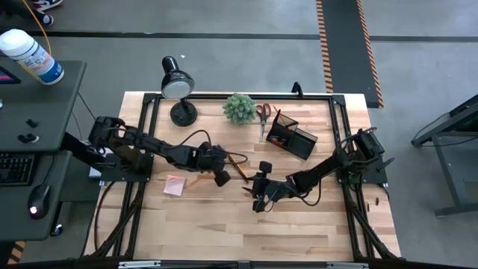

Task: Pick and place office supplies into organizer
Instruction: Put the left orange pencil into the black desk organizer

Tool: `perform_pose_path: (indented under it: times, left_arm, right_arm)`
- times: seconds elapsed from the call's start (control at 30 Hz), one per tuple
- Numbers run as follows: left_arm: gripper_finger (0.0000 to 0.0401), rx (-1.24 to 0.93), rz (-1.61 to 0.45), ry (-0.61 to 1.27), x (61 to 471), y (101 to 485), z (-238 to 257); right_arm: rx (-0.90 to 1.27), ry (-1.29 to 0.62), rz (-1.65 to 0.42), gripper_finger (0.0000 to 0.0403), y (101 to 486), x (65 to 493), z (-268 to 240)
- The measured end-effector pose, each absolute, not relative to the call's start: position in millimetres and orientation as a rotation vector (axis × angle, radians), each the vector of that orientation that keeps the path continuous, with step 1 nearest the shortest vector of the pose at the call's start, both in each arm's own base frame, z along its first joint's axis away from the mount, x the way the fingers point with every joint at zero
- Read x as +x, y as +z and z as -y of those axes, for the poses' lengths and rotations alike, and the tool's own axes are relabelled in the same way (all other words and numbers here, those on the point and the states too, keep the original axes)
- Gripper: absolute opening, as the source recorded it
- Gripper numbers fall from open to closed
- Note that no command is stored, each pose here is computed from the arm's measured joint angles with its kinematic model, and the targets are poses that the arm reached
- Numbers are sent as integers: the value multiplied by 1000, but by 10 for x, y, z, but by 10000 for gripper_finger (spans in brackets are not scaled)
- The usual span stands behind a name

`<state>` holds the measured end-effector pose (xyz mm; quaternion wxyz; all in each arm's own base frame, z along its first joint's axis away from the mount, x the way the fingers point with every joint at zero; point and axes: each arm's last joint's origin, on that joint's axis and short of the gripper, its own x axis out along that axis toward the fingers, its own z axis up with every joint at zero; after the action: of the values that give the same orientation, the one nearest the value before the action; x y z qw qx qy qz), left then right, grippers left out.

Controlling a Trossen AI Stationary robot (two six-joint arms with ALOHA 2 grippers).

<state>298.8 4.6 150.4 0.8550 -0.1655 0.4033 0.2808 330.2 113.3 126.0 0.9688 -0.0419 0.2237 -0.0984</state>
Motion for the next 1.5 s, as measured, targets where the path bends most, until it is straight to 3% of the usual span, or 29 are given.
perform_pose_path:
  times: [0.63, 0.93, 1.2, 1.5]
  left_arm:
    - [0, 44, -491, 552, 3288, 2464, -109]
    - [0, 79, -189, 460, 3398, 2774, -451]
    - [0, 90, 85, 305, 3383, 2958, -784]
    - [0, 260, 375, 123, 3572, 2739, -978]
  right_arm:
    - [-119, -155, -469, 145, 1273, 3260, -1213]
    - [-225, -369, -532, 145, 1659, 2793, -1386]
    - [-254, -589, -430, 145, 1881, 2193, -1542]
    - [-257, -598, -411, 145, 1884, 2143, -1564]
